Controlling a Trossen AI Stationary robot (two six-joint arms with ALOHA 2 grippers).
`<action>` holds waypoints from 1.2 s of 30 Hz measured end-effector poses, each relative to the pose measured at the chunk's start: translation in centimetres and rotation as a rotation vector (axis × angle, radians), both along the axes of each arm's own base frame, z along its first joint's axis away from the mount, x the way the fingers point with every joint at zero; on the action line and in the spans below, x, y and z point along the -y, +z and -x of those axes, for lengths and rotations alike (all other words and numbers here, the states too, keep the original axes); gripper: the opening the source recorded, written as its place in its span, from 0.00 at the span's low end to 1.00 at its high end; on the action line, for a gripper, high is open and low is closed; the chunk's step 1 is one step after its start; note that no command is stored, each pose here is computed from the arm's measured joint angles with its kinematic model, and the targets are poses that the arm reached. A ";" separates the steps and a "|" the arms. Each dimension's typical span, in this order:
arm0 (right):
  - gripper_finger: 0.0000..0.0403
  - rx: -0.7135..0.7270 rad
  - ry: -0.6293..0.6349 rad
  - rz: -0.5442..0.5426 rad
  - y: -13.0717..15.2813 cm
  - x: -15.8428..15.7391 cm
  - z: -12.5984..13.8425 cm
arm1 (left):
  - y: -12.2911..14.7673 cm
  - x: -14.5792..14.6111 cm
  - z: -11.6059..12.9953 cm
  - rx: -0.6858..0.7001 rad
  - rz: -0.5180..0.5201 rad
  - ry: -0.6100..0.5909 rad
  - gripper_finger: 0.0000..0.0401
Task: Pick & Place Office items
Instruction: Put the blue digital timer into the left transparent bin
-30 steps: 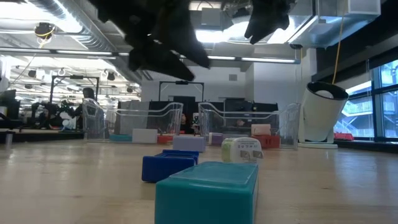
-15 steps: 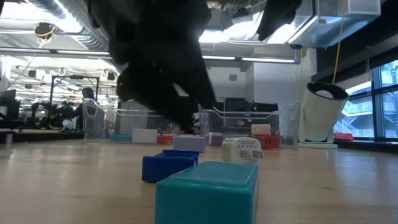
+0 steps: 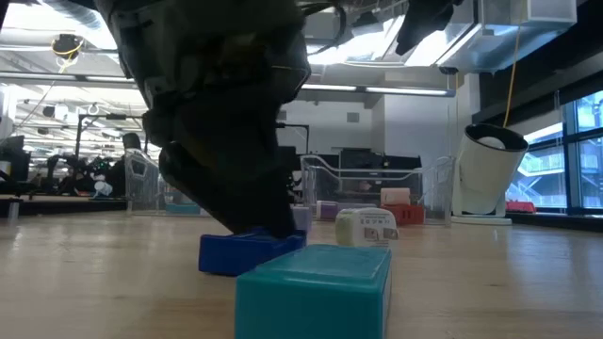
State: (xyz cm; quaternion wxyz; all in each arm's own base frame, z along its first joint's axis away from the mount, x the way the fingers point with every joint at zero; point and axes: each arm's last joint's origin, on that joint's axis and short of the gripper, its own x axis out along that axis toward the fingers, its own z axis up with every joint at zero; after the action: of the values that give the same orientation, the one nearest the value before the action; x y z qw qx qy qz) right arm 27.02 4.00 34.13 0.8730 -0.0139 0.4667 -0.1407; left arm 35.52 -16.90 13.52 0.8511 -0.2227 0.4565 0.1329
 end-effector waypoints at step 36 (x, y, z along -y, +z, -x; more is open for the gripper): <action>0.54 0.015 -0.040 -0.018 0.0 0.0 0.0 | 7.1 -8.4 0.5 -0.028 -0.160 -0.233 0.59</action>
State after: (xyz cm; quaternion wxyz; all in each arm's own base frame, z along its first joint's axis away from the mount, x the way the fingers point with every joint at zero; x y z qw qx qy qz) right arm 27.03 4.01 34.15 0.8736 0.0045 0.4616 -0.1538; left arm 34.97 -8.50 20.61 0.8693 -0.0976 0.4791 0.0722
